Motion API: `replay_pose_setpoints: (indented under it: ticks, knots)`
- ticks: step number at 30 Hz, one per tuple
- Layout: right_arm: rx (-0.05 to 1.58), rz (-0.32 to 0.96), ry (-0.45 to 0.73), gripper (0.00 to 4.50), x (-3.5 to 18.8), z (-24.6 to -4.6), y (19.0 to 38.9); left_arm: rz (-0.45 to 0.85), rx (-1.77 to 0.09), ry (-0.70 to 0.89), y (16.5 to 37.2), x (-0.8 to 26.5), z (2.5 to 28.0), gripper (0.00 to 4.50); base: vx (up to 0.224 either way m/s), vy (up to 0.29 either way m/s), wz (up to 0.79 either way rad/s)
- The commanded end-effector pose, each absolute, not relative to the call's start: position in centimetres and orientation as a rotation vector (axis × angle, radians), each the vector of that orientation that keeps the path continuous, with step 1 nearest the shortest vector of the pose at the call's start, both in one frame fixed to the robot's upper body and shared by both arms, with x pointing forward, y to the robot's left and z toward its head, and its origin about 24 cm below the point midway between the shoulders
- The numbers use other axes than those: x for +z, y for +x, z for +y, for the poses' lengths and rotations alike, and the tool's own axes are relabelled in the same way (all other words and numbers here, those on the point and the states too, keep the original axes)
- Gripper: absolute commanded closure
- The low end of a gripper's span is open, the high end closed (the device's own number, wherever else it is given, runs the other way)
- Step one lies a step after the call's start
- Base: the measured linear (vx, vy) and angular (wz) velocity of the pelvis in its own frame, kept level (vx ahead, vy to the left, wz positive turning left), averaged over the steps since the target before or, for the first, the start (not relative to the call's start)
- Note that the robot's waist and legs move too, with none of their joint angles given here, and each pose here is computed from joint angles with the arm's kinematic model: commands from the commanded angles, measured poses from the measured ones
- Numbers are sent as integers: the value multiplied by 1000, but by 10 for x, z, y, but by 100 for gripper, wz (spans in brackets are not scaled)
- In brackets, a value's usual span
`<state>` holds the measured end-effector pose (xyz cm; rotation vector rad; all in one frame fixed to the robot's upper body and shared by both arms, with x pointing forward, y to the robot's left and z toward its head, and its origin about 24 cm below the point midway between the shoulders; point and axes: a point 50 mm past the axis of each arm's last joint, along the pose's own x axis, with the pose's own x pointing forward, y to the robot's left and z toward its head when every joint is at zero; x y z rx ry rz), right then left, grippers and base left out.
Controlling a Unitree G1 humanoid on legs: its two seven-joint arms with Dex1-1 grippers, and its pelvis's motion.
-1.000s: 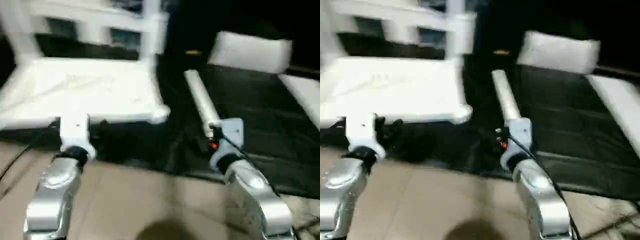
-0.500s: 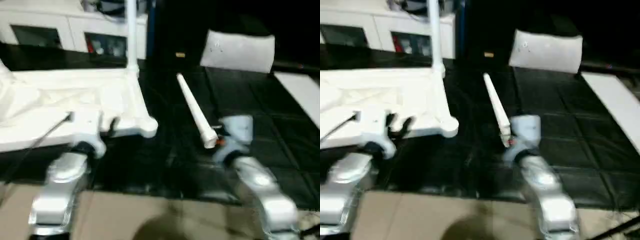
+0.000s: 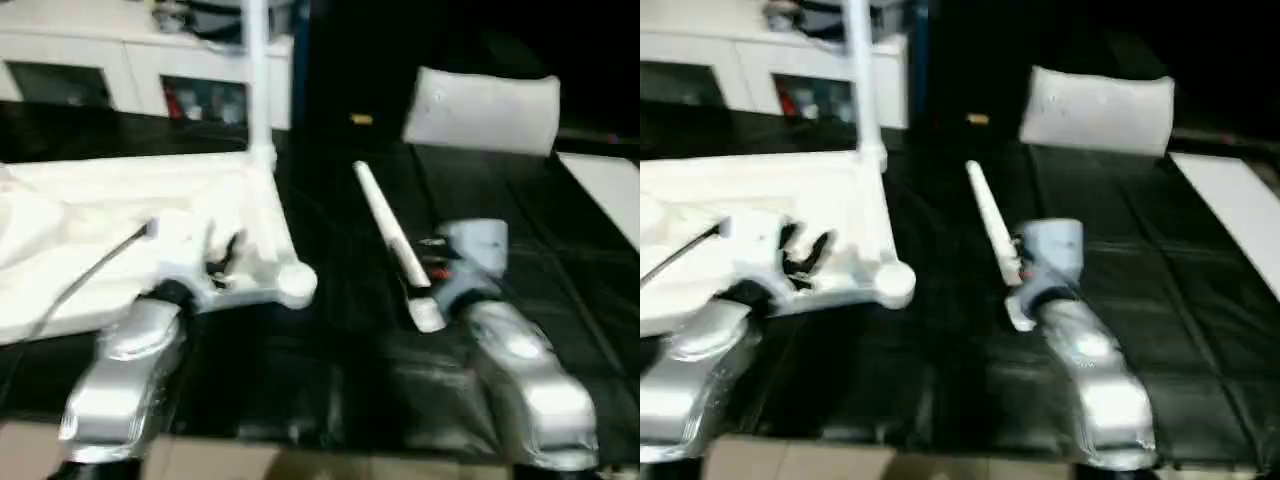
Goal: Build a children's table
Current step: Rotate table base, then pick table leg
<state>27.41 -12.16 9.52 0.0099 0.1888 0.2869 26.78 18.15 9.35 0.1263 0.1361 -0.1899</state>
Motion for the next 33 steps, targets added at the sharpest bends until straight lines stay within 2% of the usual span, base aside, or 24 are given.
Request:
replay_pose_setpoints:
  ticks: [1, 2, 3, 5, 7, 9, 10, 14, 16, 17, 19, 26, 33]
  knots:
    - [224, 274, -32, 0, 89, -137, 282, 133, -317, 97, 266, 93, 165, 218, 61, -20, 11]
    - [225, 274, -32, 0, 89, -137, 282, 132, -318, 96, 266, 93, 165, 218, 61, -20, 11]
    - [233, 305, -26, 0, 89, -137, 286, 124, -355, 68, 264, 94, 163, 187, 58, -47, 2]
    - [240, 394, -15, 0, 86, -139, 294, 157, -467, 54, 260, 94, 157, 182, 28, -56, -5]
    - [256, 424, -25, 0, 86, -140, 301, 179, -533, 96, 257, 94, 155, 176, 0, 0, 0]
    - [279, 453, -55, 0, 87, -142, 314, 206, -611, 145, 254, 93, 154, 143, 0, 0, 0]
    - [279, 453, -55, 0, 87, -142, 314, 206, -611, 145, 254, 93, 154, 143, -83, -18, 3]
    - [295, 570, -62, 0, 81, -145, 338, 261, -741, 151, 248, 95, 153, 143, -78, -15, 2]
    - [292, 596, -63, 0, 79, -145, 341, 266, -764, 145, 247, 96, 152, 143, -61, -2, -2]
    - [283, 659, -60, 0, 75, -147, 347, 281, -813, 132, 243, 99, 150, 143, -52, -1, -1]
    - [290, 704, -51, 0, 74, -146, 354, 309, -865, 141, 239, 102, 149, 143, 0, 0, 0]
    - [298, 779, -24, 59, 71, -146, 366, 358, -917, 149, 233, 106, 148, 137, 0, 0, 0]
    - [330, 838, 9, 114, 70, -145, 369, 384, -947, 141, 229, 108, 145, 137, 0, 0, 0]
